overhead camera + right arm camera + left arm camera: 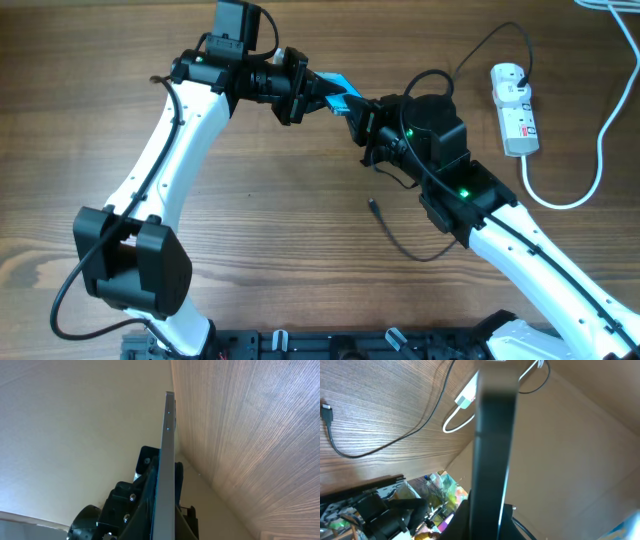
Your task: Plug charger to phone and switch on socket
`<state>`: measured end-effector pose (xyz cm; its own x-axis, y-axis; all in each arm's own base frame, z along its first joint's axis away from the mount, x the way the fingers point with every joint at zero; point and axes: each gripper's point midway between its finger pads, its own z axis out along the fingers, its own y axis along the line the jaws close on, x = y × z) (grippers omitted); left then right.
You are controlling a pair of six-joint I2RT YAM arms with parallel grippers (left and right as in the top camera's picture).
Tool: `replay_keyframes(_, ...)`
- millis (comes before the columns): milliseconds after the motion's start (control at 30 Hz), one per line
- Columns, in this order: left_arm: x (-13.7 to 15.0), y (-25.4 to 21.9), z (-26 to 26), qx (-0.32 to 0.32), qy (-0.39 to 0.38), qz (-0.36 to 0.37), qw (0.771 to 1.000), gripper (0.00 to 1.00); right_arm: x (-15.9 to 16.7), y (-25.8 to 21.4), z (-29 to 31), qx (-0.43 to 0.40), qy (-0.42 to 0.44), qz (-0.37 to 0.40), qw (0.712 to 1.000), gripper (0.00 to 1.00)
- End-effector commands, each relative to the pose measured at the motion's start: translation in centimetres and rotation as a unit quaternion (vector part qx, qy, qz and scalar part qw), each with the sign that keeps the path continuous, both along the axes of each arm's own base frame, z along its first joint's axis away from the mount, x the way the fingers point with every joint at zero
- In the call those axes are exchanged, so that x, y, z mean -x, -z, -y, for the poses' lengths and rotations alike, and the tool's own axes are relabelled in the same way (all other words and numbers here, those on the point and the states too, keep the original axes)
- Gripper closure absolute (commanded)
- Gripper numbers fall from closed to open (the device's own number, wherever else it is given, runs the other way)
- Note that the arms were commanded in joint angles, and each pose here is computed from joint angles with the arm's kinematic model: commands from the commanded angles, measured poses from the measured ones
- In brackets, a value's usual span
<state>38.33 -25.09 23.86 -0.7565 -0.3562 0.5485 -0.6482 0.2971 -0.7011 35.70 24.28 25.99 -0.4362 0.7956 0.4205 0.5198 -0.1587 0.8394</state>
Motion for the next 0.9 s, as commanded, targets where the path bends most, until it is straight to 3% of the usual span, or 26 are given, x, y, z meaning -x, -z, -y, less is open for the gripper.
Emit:
replay_keyframes(0, -0.3, -1.0, -0.8, 0.011, -0.067, -0.098, 0.993, 0.96, 1.1, 0.0, -1.5, 0.041, -0.056, 0.034, 0.997, 0.9)
replay_keyframes(100, -0.8, -0.5, -1.2, -0.007, -0.073, -0.075, 0.994, 0.96, 1.2, 0.4, -1.4, 0.046, -0.057, 0.026, 0.997, 0.6)
replay_keyframes(200, -1.5, 0.3, -1.8, -0.04, -0.068, -0.018, 0.997, 0.96, 1.2, 0.4, -1.4, 0.046, -0.057, 0.027, 0.997, 0.55)
replay_keyframes(267, -2.2, 1.1, -2.5, -0.084, -0.045, 0.065, 0.993, 0.96, 1.3, 0.7, -1.3, 0.052, -0.058, 0.022, 0.997, 0.49)
replay_keyframes(333, -2.5, 2.2, -3.5, -0.134, -0.024, 0.117, 0.984, 0.96, 1.2, 1.9, -0.3, 0.108, -0.053, 0.032, 0.992, 0.46)
replay_keyframes(433, -2.0, 5.5, -7.1, -0.268, 0.002, 0.144, 0.953, 0.96, 0.4, 3.6, 2.4, 0.251, -0.039, 0.072, 0.964, 0.37)
replay_keyframes(467, -1.3, 6.7, -8.7, -0.315, 0.003, 0.126, 0.941, 0.96, 0.5, 4.3, 3.1, 0.329, -0.07, 0.103, 0.936, 0.33)
replay_keyframes(533, -0.5, 7.4, -9.5, -0.341, 0.012, 0.111, 0.934, 0.96, 1.6, 6.4, 4.1, 0.431, -0.141, 0.117, 0.884, 0.37)
replay_keyframes(633, 1.4, 8.0, -10.0, -0.353, 0.059, 0.1, 0.928, 0.96, 4.8, 10.6, 7.0, 0.583, -0.289, 0.11, 0.751, 0.46)
replay_keyframes(667, 3.0, 8.4, -10.4, -0.359, 0.074, 0.068, 0.928, 0.96, 6.5, 11.8, 7.1, 0.605, -0.374, 0.128, 0.691, 0.43)
replay_keyframes(700, 4.0, 8.5, -10.6, -0.363, 0.091, 0.056, 0.926, 0.96, 8.0, 12.7, 7.0, 0.607, -0.436, 0.143, 0.649, 0.3)
replay_keyframes(733, 5.1, 8.6, -10.9, -0.366, 0.107, 0.041, 0.924, 0.96, 9.0, 13.4, 7.6, 0.612, -0.471, 0.14, 0.62, 0.22)
replay_keyframes(767, 5.9, 8.7, -11.1, -0.368, 0.113, 0.025, 0.923, 0.96, 9.8, 14.4, 8.1, 0.618, -0.501, 0.135, 0.591, 0.27)
replay_keyframes(800, 6.8, 8.7, -11.2, -0.366, 0.12, 0.007, 0.923, 0.96, 10.0, 15.2, 8.2, 0.618, -0.512, 0.13, 0.583, 0.38)
replay_keyframes(867, 7.7, 8.6, -11.0, -0.357, 0.128, -0.012, 0.925, 0.96, 10.0, 17.6, 8.0, 0.611, -0.532, 0.108, 0.576, 0.49)
